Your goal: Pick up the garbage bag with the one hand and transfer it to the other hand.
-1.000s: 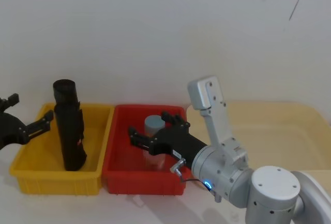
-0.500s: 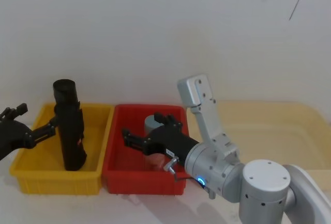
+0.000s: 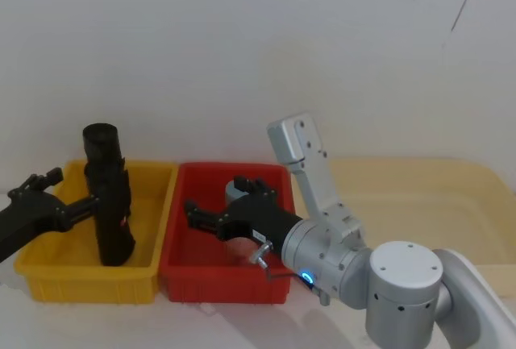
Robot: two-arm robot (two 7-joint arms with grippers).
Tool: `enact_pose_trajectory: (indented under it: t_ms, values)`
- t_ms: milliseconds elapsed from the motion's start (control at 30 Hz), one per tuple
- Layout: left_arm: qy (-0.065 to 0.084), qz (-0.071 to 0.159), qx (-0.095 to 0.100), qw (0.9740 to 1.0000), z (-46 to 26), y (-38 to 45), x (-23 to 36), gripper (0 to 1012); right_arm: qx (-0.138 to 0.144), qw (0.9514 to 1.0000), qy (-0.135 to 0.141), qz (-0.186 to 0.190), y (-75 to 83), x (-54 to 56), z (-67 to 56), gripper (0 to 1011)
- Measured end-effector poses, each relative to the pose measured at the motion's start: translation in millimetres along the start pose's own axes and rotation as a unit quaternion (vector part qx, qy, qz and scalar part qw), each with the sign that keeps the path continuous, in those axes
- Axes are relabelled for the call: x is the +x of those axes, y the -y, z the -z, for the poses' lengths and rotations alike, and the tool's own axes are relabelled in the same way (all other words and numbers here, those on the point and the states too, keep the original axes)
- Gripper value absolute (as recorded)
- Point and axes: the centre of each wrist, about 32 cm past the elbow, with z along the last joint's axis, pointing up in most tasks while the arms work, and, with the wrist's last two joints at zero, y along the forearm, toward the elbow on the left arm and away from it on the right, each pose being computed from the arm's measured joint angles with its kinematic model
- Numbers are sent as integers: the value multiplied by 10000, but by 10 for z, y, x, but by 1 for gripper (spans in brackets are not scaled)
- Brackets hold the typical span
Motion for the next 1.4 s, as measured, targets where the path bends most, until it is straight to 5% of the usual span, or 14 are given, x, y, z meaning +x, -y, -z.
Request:
enact_pose_trajectory:
  t_ms: [367, 700, 1400]
  values:
    - [-94, 185, 71, 9998, 34, 152, 37, 1001, -55, 10000, -16, -25, -44, 27, -1, 1002]
    - [-35, 204, 75, 9998, 34, 244, 71, 1001, -134, 9999, -5, -10, -91, 70, 15, 1002]
    - [43, 184, 71, 9998, 29, 311, 100, 1001, -677, 9977, 29, 89, -166, 271, 157, 1002]
